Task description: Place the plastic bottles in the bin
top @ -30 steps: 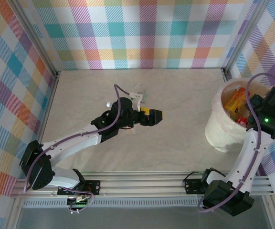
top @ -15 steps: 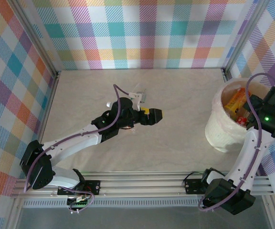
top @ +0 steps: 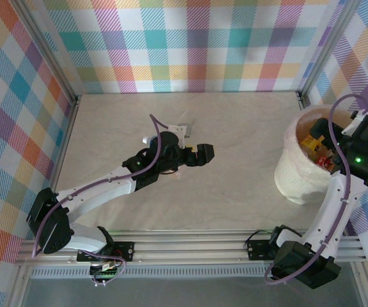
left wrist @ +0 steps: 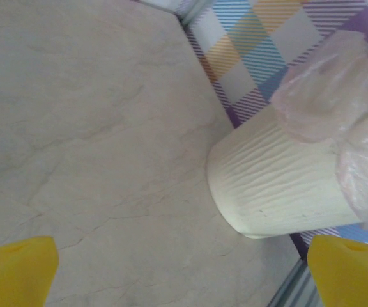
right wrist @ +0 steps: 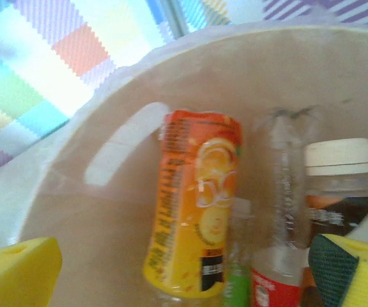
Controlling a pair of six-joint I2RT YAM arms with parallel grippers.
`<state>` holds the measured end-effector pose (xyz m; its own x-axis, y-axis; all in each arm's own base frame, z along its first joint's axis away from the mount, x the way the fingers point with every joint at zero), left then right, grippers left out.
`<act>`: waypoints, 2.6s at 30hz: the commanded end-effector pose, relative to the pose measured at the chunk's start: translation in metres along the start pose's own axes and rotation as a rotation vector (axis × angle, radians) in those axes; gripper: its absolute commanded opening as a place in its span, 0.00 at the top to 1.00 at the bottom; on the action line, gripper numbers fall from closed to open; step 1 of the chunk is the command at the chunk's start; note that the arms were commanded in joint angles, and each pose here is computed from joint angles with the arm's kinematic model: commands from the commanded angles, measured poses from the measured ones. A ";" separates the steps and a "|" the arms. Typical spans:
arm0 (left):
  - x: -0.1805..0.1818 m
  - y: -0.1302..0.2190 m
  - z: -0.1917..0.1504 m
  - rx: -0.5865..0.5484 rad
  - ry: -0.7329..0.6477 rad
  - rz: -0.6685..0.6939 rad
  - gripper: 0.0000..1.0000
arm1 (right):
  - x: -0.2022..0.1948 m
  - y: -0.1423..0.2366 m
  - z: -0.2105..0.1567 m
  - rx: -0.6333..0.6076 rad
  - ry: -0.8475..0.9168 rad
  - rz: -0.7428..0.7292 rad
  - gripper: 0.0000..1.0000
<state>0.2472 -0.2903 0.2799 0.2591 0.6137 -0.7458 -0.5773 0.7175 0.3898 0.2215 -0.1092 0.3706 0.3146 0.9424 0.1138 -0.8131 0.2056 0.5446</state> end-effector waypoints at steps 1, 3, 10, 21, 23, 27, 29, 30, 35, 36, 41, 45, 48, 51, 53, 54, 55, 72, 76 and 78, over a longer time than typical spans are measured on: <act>0.009 0.003 0.001 -0.043 0.028 0.096 0.00 | 0.024 0.015 0.014 -0.088 0.007 0.151 0.00; 0.017 0.003 -0.001 -0.056 0.043 0.137 0.00 | 0.032 0.016 0.017 -0.098 0.015 0.179 0.00; 0.066 0.010 -0.003 -0.159 0.174 0.448 0.00 | 0.092 0.030 0.021 -0.160 0.136 0.426 0.00; 0.133 0.010 -0.008 -0.168 0.452 0.642 0.04 | 0.163 0.044 0.004 -0.177 0.246 0.769 0.00; 0.145 0.006 -0.008 -0.155 0.504 0.653 0.07 | 0.177 0.044 -0.004 -0.166 0.247 0.842 0.00; 0.160 -0.004 -0.005 -0.166 0.568 0.627 0.11 | 0.206 0.038 -0.026 -0.112 0.332 0.941 0.00; 0.166 -0.008 -0.004 -0.176 0.581 0.632 0.12 | 0.215 0.029 -0.037 -0.066 0.387 0.898 0.00; 0.169 -0.009 -0.003 -0.180 0.590 0.635 0.13 | 0.219 0.026 -0.041 -0.048 0.405 0.885 0.00; 0.184 -0.020 0.002 -0.174 0.631 0.621 0.14 | 0.237 0.017 -0.057 0.007 0.444 0.915 0.00; 0.187 -0.022 0.002 -0.172 0.636 0.619 0.14 | 0.239 0.017 -0.059 0.009 0.449 0.921 0.00; 0.198 -0.033 -0.002 -0.156 0.668 0.645 0.22 | 0.243 0.018 -0.061 0.005 0.469 0.920 0.00; 0.203 -0.042 -0.007 -0.139 0.679 0.618 0.24 | 0.241 0.021 -0.060 -0.011 0.477 0.904 0.00; 0.209 -0.047 -0.013 -0.124 0.679 0.630 0.27 | 0.239 0.022 -0.060 -0.013 0.479 0.900 0.00; 0.217 -0.051 -0.019 -0.105 0.680 0.644 0.30 | 0.238 0.023 -0.060 -0.017 0.479 0.897 0.00; 0.220 -0.054 -0.021 -0.097 0.681 0.648 0.31 | 0.238 0.022 -0.060 -0.016 0.478 0.894 0.00; 0.220 -0.055 -0.022 -0.095 0.677 0.646 0.32 | 0.238 0.023 -0.060 -0.017 0.479 0.893 0.00; 0.221 -0.056 -0.023 -0.091 0.674 0.645 0.33 | 0.238 0.022 -0.060 -0.016 0.479 0.891 0.00; 0.200 -0.040 -0.018 -0.093 0.603 0.614 0.53 | 0.245 0.014 -0.072 0.039 0.446 0.935 0.00; 0.188 -0.028 -0.014 -0.116 0.587 0.554 0.52 | 0.249 0.006 -0.085 0.085 0.398 0.970 0.00; 0.181 -0.022 -0.010 -0.127 0.576 0.510 0.52 | 0.251 0.001 -0.094 0.117 0.375 0.997 0.00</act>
<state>0.3026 -0.2000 0.1136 -0.5424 0.5641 -0.6226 -0.5650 0.3036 0.7672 0.2527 0.1424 0.3260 -0.6284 0.7419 0.2338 -0.6009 -0.6539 0.4597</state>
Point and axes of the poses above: each hand's point on the last joint's axis, 136 mm out from that joint toward the fingers, its own y axis back along the fingers, its own x axis along the line the jaws close on, z = x × y, the point moved 7 cm from there along y, back along the fingers, and after that the axes turned 12 degrees about y, right-handed, at the moved point
